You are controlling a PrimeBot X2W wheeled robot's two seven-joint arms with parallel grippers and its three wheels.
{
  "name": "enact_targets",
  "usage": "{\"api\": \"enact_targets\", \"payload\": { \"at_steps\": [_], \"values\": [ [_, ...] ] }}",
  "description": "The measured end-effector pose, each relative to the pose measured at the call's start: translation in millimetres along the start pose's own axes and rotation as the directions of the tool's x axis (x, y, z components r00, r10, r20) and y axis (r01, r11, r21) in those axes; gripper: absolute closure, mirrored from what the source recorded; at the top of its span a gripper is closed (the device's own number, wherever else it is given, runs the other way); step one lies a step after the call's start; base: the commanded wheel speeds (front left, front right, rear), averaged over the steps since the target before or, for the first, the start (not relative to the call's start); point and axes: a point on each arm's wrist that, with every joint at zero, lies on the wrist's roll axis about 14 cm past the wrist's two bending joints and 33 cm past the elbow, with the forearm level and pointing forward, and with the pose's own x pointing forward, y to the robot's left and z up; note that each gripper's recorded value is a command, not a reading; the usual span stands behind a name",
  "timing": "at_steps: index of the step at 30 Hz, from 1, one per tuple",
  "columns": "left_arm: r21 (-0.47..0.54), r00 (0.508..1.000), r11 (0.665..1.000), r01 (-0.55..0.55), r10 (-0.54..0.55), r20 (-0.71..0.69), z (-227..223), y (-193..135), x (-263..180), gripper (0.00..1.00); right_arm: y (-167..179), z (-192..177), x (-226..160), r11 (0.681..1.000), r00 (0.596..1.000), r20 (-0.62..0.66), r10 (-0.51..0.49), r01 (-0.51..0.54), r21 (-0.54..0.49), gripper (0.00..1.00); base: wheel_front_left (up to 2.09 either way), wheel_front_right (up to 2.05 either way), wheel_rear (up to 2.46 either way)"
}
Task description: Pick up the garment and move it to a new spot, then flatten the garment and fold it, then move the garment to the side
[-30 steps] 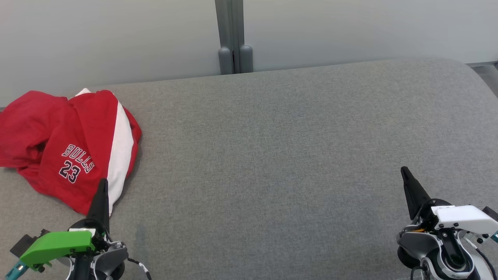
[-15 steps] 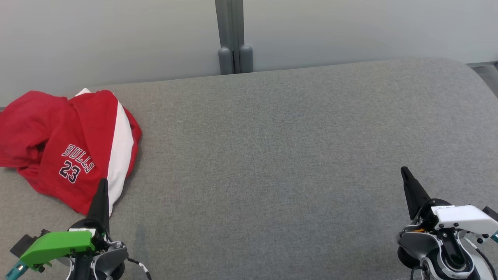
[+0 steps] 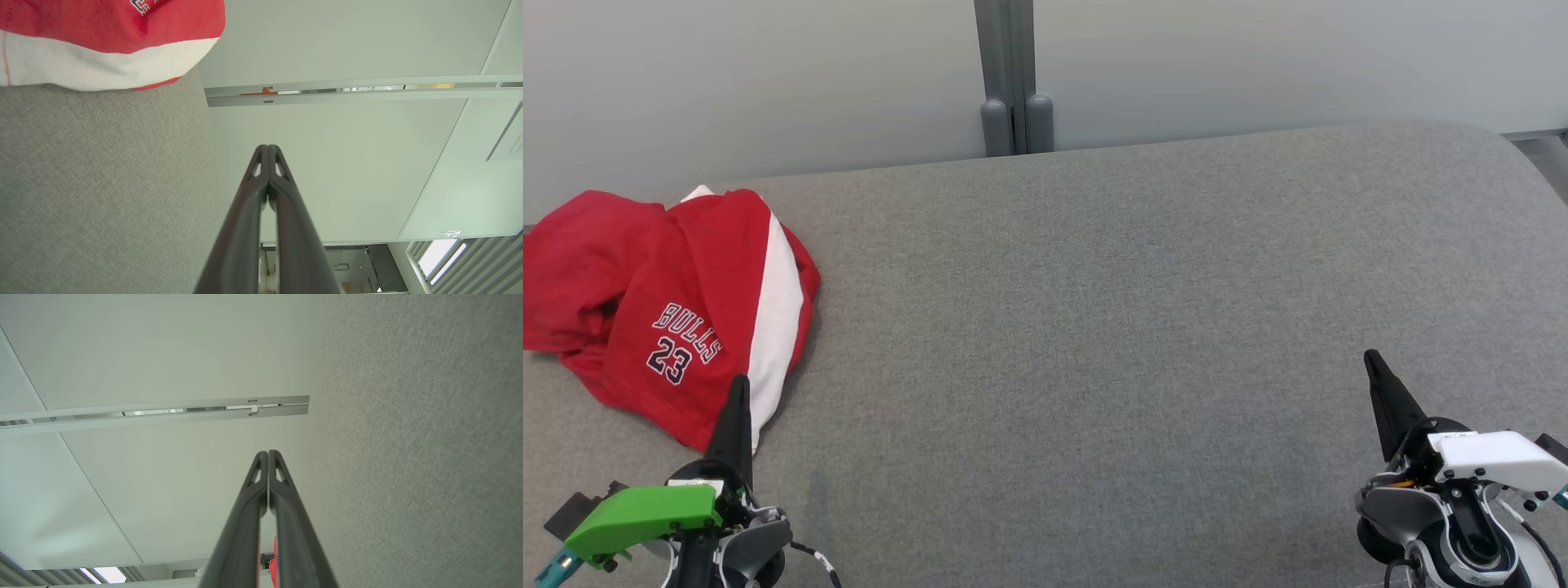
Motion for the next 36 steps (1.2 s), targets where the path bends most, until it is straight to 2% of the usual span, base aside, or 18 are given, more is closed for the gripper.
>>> {"api": "enact_targets", "payload": {
  "at_steps": [4,5,11,23,30,36],
  "values": [
    [0.0,1.0,1.0,0.0,0.0,0.0,0.0,0.0,0.0,1.0,0.0,0.0,0.0,1.0,1.0,0.0,0.0,0.0,0.0,1.0,0.0,0.0,0.0],
    [-0.001,1.0,1.0,-0.005,0.005,0.0,-0.2,1.6,-0.4,0.0,-1.6,-0.1,-0.5,1.0,1.0,0.0,-0.005,0.005,0.001,0.0,0.0,0.0,0.0],
    [-0.011,0.996,0.996,-0.087,0.087,0.003,-3.1,29.3,-13.2,0.0,-29.0,-2.0,-13.2,0.996,0.996,0.006,-0.087,0.086,0.012,0.0,0.0,0.0,0.0],
    [0.127,0.998,0.99,-0.066,0.063,0.031,-1.2,20.3,-11.1,0.0,-20.5,-5.4,-11.9,0.991,0.998,0.02,-0.063,0.065,-0.115,0.0,0.0,0.0,0.0],
    [0.272,0.998,0.961,-0.049,0.038,0.046,0.6,11.8,-9.5,0.0,-12.9,-6.7,-11.7,0.97,0.999,0.026,-0.039,0.044,-0.239,0.0,0.0,0.0,0.0],
    [0.396,0.999,0.918,-0.035,0.017,0.05,-0.2,4.3,-8.3,0.0,-6.5,-11.6,-11.0,0.94,1.0,0.018,-0.017,0.022,-0.34,0.0,0.0,0.0,0.0]
  ]
}}
